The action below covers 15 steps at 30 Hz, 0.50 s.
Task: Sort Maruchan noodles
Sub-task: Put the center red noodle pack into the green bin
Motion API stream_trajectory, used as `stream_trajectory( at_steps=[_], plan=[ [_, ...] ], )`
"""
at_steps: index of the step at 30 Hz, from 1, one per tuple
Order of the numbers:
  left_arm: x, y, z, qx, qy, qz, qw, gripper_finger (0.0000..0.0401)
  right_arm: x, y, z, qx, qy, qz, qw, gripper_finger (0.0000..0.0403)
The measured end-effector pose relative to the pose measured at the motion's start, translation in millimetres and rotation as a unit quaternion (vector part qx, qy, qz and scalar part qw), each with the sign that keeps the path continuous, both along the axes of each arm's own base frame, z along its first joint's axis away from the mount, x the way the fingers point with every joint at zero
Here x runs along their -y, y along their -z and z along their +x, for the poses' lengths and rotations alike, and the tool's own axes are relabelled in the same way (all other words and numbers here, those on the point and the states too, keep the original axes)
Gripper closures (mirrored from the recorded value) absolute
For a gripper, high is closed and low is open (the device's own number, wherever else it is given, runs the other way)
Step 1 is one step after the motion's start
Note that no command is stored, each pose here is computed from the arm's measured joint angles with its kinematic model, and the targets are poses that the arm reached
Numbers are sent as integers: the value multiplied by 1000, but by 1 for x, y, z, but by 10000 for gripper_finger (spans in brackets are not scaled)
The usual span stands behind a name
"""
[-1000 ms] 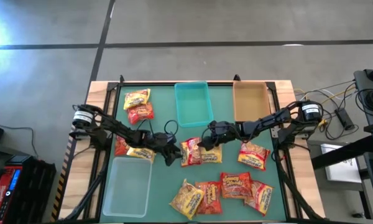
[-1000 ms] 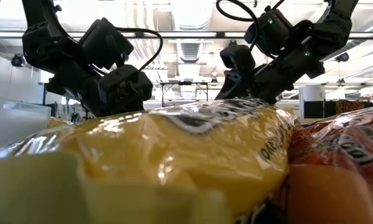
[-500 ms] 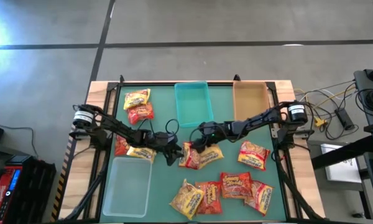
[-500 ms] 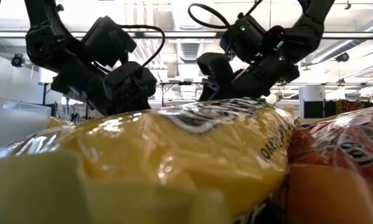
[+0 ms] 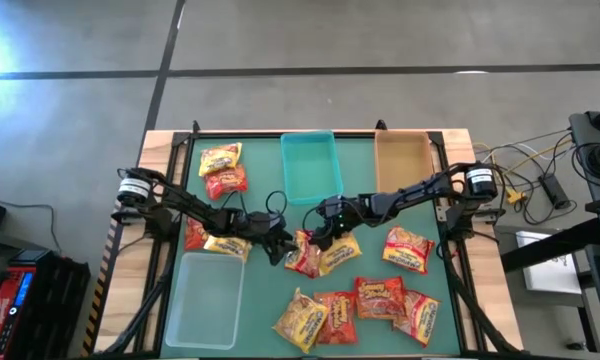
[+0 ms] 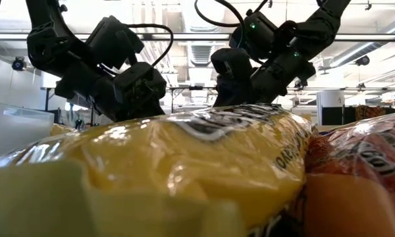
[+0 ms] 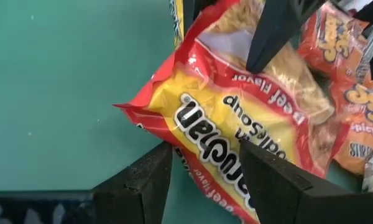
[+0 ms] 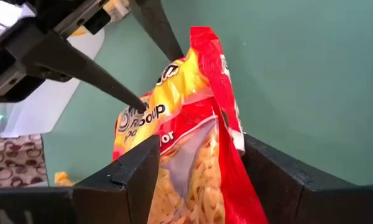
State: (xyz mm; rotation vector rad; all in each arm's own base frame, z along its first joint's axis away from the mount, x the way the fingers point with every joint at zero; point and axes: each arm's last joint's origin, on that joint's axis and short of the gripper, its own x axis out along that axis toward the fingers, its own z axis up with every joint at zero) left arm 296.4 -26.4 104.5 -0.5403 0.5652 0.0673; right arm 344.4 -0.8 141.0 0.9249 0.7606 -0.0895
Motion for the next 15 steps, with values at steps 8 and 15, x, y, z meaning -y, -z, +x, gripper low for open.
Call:
stream_trajectory(
  at_steps=[8,15],
  plan=[
    [-4,-3,1,13,-17,6,1000,227,-3,0,0,3,-24,-1,1000,225],
    [-5,-8,3,38,-23,16,999,227,-3,0,0,5,-30,-3,1000,262]
  ],
)
